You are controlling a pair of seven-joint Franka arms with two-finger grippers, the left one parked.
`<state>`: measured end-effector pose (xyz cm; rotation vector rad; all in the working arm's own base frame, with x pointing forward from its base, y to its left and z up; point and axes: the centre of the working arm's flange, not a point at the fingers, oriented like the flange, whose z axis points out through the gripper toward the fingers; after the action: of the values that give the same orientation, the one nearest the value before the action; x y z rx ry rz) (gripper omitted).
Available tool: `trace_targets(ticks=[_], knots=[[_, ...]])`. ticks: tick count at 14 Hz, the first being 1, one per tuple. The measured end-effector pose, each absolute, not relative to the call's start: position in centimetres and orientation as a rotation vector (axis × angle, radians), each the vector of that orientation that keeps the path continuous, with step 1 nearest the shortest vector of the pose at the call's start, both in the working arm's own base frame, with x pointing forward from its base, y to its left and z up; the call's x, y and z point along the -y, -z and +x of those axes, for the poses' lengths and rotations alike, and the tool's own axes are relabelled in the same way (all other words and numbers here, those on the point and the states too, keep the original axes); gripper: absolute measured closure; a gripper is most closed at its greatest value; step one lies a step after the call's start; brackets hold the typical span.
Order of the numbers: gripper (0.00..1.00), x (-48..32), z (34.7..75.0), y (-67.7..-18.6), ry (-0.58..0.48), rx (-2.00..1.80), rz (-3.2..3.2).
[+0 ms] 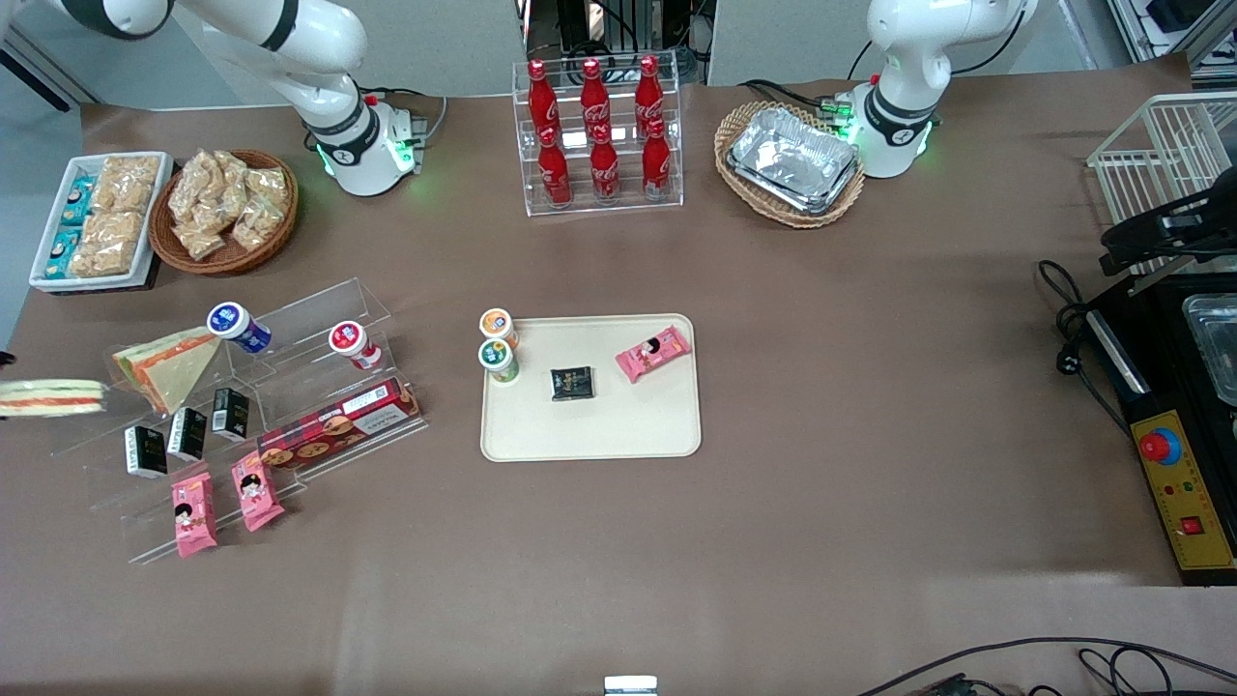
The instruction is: Place sandwich on tray
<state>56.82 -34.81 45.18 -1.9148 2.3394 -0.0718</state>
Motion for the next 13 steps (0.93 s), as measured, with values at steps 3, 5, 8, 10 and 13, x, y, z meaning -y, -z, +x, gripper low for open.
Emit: trace_targets(ticks=[3,5,8,10,13], knots=[[0.83,33.6,55.8,-50.1,0.132,-2.291,-1.978],[0.84,31.8,55.9,-52.6,0.124,-2.25,-2.029],[0.91,26.4,57.7,-55.6,0.084,-2.173,-2.128],[0.92,20.9,59.7,-56.7,0.087,-2.197,-2.103],[0.92,11.9,62.0,-57.1,0.071,-2.219,-2.069]])
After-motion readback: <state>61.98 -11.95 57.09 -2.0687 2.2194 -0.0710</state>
